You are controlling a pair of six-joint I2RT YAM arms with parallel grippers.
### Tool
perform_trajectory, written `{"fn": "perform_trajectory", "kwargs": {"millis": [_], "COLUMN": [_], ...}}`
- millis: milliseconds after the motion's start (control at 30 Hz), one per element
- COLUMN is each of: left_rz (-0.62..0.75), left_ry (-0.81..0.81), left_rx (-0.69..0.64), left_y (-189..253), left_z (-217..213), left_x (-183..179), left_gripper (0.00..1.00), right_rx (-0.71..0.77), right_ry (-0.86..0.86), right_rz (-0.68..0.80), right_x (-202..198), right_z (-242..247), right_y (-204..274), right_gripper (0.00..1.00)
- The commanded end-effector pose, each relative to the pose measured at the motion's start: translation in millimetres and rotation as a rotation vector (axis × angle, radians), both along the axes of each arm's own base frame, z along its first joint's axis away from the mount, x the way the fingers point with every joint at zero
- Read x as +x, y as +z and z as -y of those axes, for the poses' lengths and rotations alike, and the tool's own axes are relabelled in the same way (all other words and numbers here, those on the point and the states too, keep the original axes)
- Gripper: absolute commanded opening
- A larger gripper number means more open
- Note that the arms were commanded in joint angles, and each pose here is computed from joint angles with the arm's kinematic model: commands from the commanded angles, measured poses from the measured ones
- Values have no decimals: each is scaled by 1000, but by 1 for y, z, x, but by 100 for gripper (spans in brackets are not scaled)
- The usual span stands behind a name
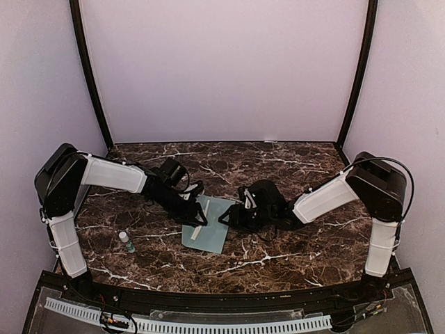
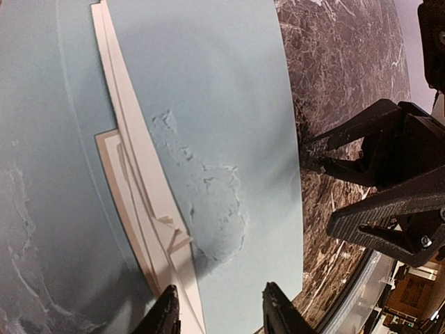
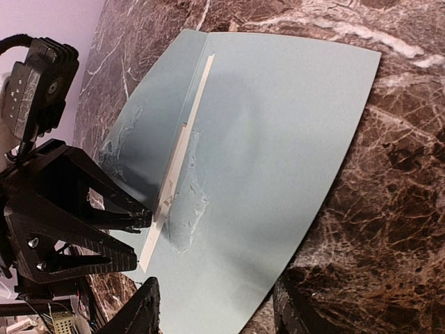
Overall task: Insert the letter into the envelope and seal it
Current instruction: Place the letter in the envelope.
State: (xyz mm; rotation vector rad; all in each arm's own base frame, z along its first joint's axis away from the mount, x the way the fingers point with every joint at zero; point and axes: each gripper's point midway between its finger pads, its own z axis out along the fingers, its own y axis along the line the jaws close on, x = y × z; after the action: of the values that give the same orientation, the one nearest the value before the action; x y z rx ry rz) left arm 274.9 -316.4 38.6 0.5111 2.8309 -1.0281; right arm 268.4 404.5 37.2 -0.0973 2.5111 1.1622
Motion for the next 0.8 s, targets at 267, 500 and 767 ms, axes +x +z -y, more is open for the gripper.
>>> {"fn": "perform_trajectory", "kwargs": {"millis": [267, 500, 767], "left_rz": [65, 73, 21], "left_ry": [20, 48, 30], "left_rx": [56, 109, 39], "left_y": [0, -7, -9], "left_z": [-6, -15, -3], "left_x": [5, 7, -1], "left_gripper": [41, 47, 46], "right_rx": [-33, -35, -34], "right_ry": [0, 2, 6], "right_rz": [-15, -15, -19], "right_x": [-6, -7, -6], "right_z": [5, 5, 3], "right_y": [-10, -11, -12], "right_gripper": [52, 52, 52]}}
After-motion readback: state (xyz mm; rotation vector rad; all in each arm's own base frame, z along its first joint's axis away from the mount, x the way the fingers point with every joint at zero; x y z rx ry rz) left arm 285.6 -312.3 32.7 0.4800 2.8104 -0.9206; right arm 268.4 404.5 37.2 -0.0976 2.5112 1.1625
